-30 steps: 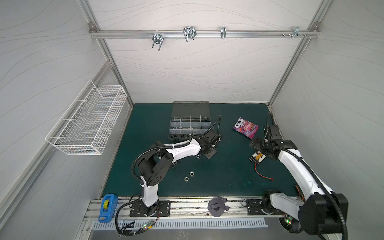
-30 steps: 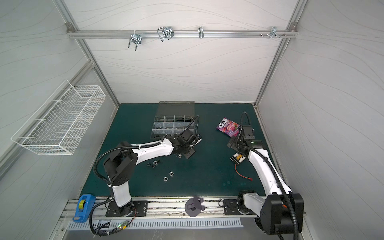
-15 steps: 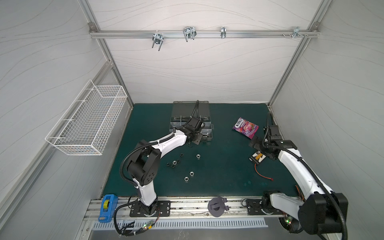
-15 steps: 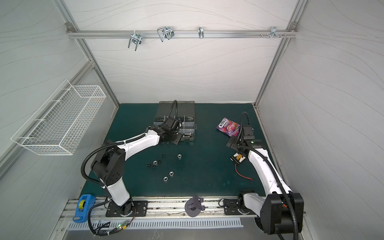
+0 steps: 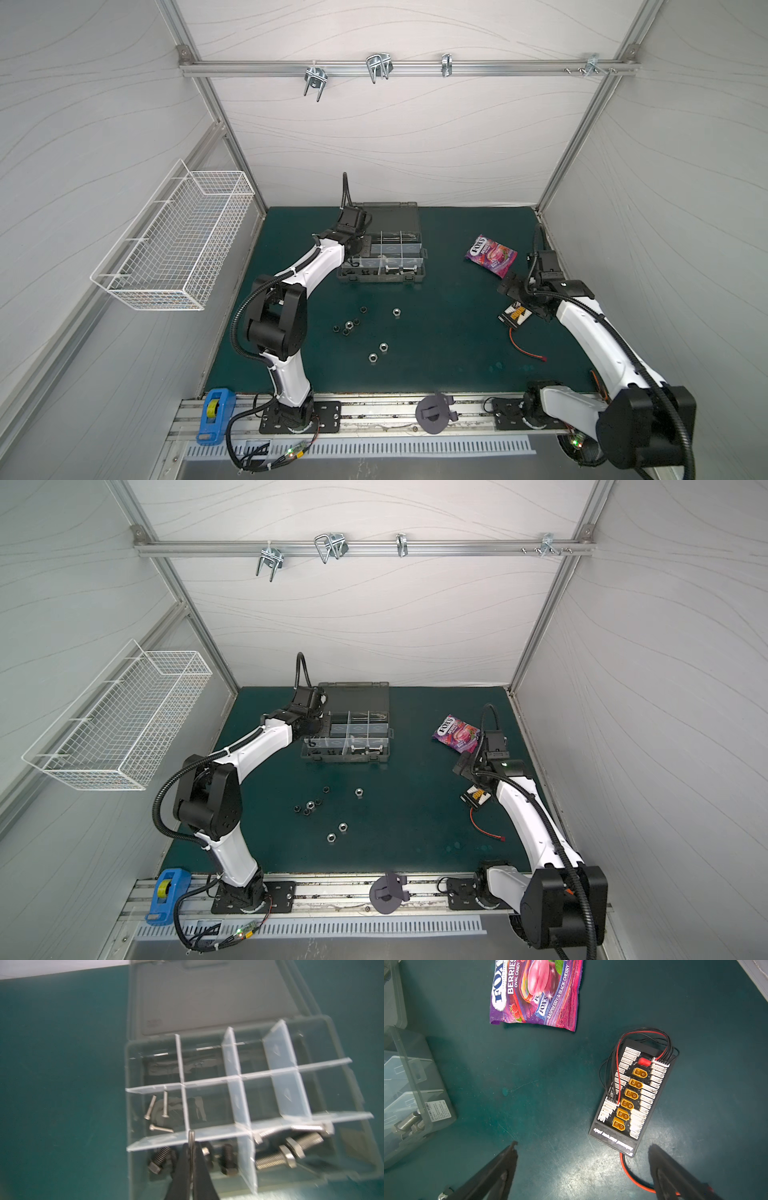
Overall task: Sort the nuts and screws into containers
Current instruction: 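Carry the small screw with the left gripper over the organizer and release it, then draw the left gripper back over the nuts while moving the right gripper toward them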
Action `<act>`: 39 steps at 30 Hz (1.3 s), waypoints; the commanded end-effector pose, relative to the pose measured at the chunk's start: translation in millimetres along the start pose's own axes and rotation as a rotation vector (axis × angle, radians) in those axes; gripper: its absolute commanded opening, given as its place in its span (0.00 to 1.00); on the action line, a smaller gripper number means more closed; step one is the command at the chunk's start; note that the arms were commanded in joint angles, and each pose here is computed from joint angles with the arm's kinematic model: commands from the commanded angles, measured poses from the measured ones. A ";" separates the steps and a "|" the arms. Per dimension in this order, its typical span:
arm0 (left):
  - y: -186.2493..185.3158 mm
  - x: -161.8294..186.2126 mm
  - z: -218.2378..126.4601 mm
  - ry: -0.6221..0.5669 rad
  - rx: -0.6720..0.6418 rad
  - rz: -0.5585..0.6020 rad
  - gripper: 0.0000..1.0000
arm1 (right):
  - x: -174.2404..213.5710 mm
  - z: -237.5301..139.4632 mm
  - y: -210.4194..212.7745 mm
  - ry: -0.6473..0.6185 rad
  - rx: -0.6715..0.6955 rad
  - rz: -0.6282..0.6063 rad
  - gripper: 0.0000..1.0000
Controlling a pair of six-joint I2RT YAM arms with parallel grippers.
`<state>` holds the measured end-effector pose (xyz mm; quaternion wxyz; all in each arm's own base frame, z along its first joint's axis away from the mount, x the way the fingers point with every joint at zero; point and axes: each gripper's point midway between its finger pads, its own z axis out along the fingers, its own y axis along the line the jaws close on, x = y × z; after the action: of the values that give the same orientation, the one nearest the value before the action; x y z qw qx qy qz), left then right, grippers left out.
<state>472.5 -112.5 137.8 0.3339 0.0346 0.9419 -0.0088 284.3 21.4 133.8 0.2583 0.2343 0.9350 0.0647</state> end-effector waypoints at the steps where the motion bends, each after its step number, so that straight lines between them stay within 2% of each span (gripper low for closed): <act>1: 13.6 -4.9 14.3 0.029 -0.002 -0.050 0.00 | -2.5 -5.3 0.8 -0.014 -0.016 0.016 0.99; 6: 28.5 -4.6 30.1 0.054 0.005 -0.105 0.00 | -3.2 -7.0 2.3 -0.016 -0.024 0.016 0.99; 18: 34.6 3.4 60.0 0.107 -0.001 -0.116 0.00 | -4.7 -8.9 6.2 -0.018 -0.042 0.012 0.99; 25: 33.1 5.2 68.9 0.118 0.005 -0.129 0.00 | -1.9 -11.8 18.6 -0.016 -0.123 -0.022 0.99; 26: 33.1 6.6 68.5 0.121 0.006 -0.134 0.02 | -1.5 -12.8 20.2 -0.018 -0.135 -0.026 0.99; 30: 32.1 7.6 66.6 0.114 0.011 -0.147 0.19 | 1.2 -13.9 24.8 -0.020 -0.163 -0.049 0.99; 39: 33.7 7.0 48.6 0.095 0.013 -0.175 0.34 | 12.1 -8.9 39.9 0.000 -0.154 -0.172 0.99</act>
<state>498.7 -81.5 70.8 0.2602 -0.0351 0.9644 -0.0324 285.3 54.8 146.2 0.2788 0.1616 0.9388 0.1214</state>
